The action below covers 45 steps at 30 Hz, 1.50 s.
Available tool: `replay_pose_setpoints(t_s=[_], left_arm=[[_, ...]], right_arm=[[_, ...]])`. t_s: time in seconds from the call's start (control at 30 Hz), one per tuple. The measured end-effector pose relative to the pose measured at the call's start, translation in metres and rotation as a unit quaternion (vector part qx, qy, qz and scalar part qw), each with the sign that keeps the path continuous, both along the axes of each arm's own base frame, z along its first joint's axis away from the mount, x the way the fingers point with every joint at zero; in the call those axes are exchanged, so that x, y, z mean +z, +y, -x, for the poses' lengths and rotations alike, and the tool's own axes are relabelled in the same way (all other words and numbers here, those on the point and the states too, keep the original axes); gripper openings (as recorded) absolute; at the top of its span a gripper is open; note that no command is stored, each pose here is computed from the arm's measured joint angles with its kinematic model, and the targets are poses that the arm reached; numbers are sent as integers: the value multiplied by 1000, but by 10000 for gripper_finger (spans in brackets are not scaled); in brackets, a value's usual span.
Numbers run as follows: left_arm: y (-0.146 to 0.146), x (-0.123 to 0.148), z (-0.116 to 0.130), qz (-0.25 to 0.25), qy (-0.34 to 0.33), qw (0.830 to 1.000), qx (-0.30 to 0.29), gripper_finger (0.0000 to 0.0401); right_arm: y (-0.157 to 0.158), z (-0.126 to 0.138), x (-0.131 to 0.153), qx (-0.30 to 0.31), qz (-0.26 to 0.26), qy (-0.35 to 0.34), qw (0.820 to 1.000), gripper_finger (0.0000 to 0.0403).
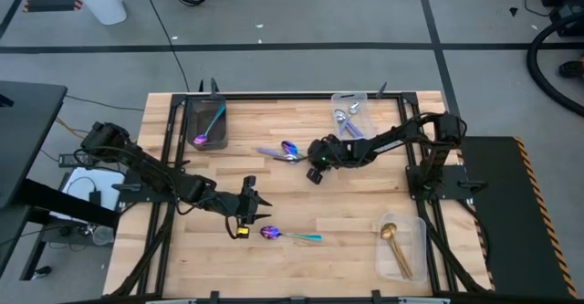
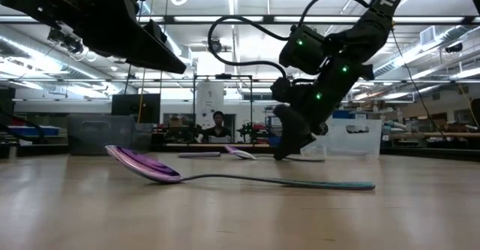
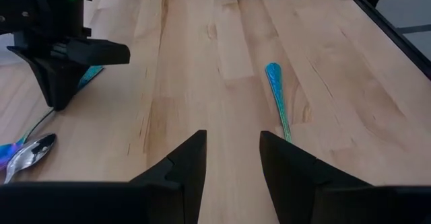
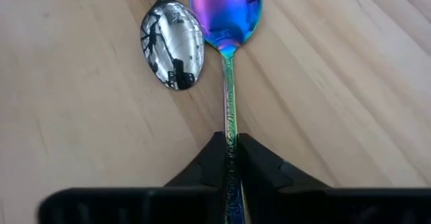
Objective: Sort silverware by color (type)
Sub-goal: Put the blue spoon into the black bin
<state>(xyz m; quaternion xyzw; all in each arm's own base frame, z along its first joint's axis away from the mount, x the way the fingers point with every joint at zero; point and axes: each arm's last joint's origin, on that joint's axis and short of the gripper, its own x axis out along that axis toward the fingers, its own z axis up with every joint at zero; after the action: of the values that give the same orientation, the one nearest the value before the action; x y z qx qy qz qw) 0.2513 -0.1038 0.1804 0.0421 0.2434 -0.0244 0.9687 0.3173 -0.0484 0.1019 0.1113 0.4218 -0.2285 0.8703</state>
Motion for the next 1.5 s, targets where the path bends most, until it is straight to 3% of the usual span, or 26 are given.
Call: replay_pose_setpoints(t_s=[0.1, 0.63, 1.07, 1.23, 1.5], left_arm=[[0, 0, 0, -3, 2, 1000, -1, 146], [2, -1, 0, -13, 4, 1000, -3, 146], [2, -2, 0, -16, 10, 1000, -3, 146], [2, -2, 0, -16, 10, 1000, -3, 146], [2, -1, 0, -13, 3, 1000, -3, 146]], right_arm=[[1, -1, 1, 2, -12, 2, 1000, 15], [18, -23, 37, 44, -35, 36, 998, 8], [25, -24, 40, 39, -21, 45, 998, 4], [19, -27, 42, 25, -19, 27, 999, 30], [13, -31, 36, 32, 5, -1, 999, 117]])
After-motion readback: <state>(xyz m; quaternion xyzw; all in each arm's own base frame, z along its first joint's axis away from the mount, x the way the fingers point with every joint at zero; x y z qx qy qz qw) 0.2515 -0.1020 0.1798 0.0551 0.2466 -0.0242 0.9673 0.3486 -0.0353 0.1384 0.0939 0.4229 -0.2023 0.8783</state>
